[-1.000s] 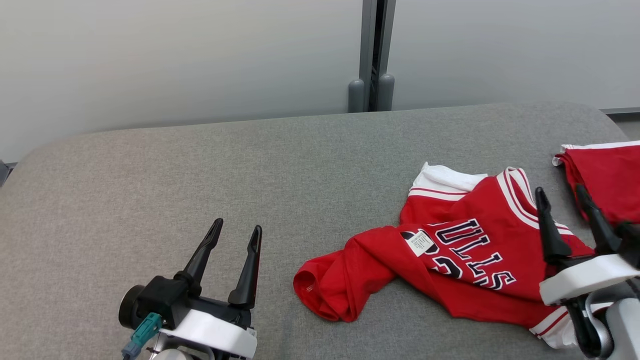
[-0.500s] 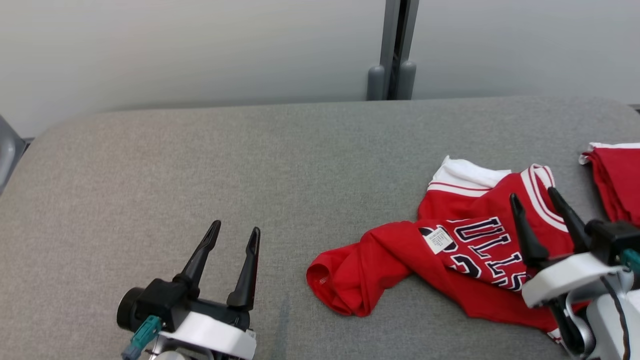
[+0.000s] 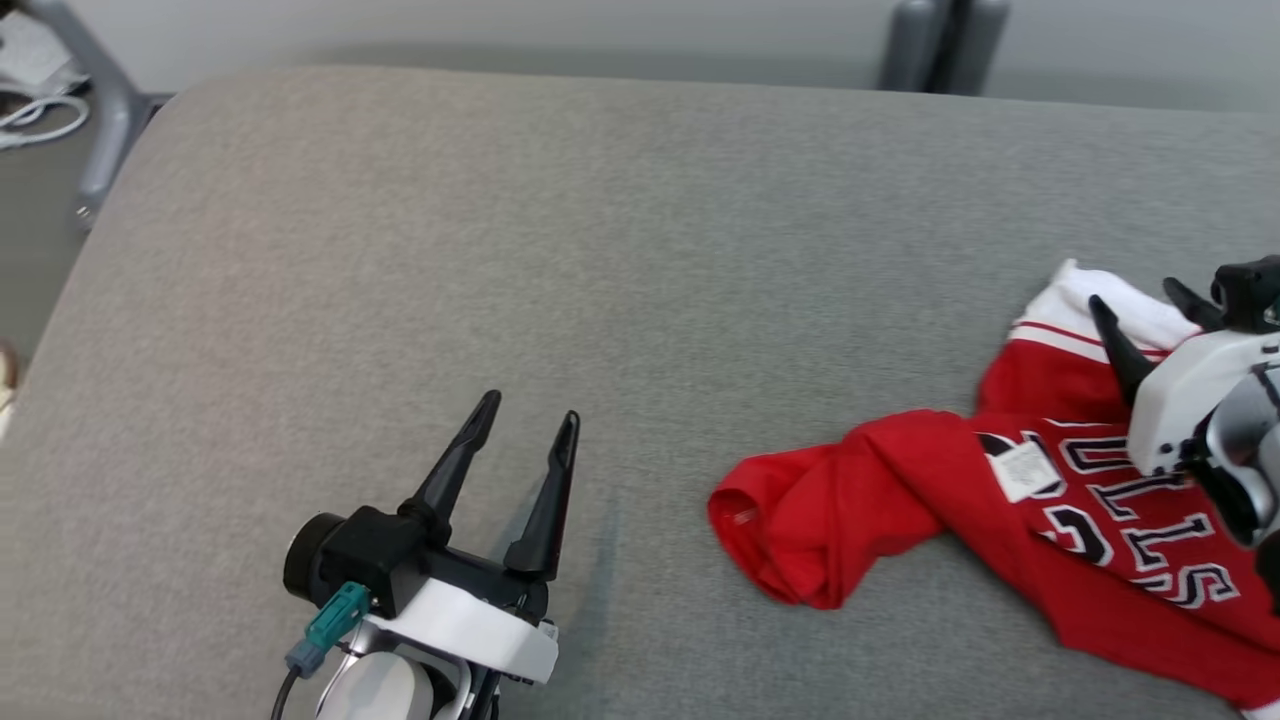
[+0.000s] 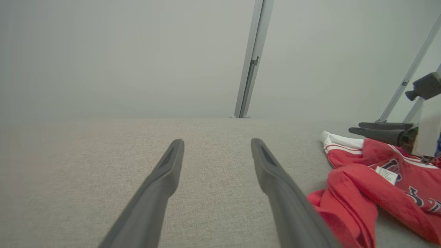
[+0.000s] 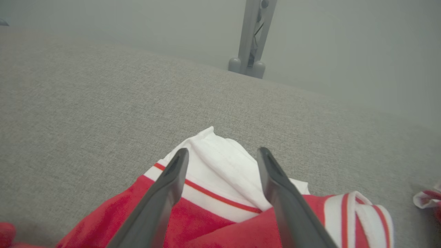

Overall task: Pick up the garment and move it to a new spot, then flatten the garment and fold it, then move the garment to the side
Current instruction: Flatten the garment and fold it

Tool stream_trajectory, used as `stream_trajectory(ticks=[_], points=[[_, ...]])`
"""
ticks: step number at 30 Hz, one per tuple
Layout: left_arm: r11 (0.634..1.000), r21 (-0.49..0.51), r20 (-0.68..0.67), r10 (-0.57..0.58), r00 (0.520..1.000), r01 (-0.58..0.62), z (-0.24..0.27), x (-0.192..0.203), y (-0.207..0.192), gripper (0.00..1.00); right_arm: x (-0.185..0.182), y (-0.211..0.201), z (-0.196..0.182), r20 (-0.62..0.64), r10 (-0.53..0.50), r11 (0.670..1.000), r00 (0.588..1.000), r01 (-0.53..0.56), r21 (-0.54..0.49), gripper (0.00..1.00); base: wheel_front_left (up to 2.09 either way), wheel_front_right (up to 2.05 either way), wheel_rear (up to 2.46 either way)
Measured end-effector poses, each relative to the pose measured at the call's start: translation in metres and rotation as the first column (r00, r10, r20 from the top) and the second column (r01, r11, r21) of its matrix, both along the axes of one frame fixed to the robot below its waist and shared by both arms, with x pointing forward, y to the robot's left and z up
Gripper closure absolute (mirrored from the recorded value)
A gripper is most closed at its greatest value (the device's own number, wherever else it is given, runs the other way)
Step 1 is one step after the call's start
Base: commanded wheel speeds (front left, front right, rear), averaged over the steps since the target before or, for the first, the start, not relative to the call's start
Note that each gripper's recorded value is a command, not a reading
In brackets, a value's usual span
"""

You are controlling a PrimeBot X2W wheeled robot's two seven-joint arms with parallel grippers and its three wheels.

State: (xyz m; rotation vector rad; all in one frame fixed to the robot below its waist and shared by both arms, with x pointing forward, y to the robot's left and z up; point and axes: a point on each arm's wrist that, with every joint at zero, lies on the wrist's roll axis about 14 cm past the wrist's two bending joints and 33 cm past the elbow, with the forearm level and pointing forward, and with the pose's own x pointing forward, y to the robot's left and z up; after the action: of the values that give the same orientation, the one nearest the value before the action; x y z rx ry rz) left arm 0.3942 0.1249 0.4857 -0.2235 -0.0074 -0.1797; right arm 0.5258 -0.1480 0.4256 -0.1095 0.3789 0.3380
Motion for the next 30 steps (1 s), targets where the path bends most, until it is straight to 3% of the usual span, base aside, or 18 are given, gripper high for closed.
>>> stream_trajectory(ticks=[5, 12, 19, 21, 22, 26, 30], points=[[0.999, 0.003, -0.032, 0.04, 0.999, -0.04, -0.009, -0.004, 0.012, 0.0, 0.014, 0.008, -0.019, -0.093, 0.076, 0.992, 0.993, -0.084, -0.091, 0.0, 0.0, 0.0, 0.0], [0.998, -0.002, -0.047, 0.067, 0.997, -0.067, -0.013, -0.003, 0.019, 0.0, 0.021, 0.005, -0.045, -0.236, 0.107, 0.968, 0.966, -0.155, -0.197, 0.0, 0.0, 0.0, 0.0], [0.996, -0.001, -0.055, 0.084, 0.995, -0.084, -0.015, 0.0, 0.023, 0.0, 0.027, -0.003, -0.058, -0.335, 0.081, 0.962, 0.939, -0.162, -0.222, 0.0, 0.0, 0.0, 0.0], [0.996, 0.001, -0.059, 0.088, 0.994, -0.088, -0.016, 0.001, 0.025, 0.0, 0.026, -0.007, -0.063, -0.372, 0.062, 0.963, 0.926, -0.153, -0.221, 0.89, 0.0, 0.0, 0.0], [0.996, 0.002, -0.06, 0.09, 0.994, -0.09, -0.017, 0.002, 0.025, 0.0, 0.027, -0.006, -0.065, -0.386, 0.06, 0.962, 0.921, -0.157, -0.224, 1.0, 0.0, 0.0, 0.0], [0.995, 0.006, -0.067, 0.098, 0.993, -0.097, -0.019, 0.003, 0.028, 0.0, 0.026, 0.002, -0.069, -0.413, 0.076, 0.968, 0.908, -0.166, -0.187, 1.0, 0.0, 0.0, 0.0], [0.995, 0.005, -0.069, 0.101, 0.993, -0.101, -0.02, 0.004, 0.028, 0.0, 0.032, 0.004, -0.064, -0.382, 0.092, 0.967, 0.92, -0.174, -0.188, 1.0, 0.0, 0.0, 0.0]])
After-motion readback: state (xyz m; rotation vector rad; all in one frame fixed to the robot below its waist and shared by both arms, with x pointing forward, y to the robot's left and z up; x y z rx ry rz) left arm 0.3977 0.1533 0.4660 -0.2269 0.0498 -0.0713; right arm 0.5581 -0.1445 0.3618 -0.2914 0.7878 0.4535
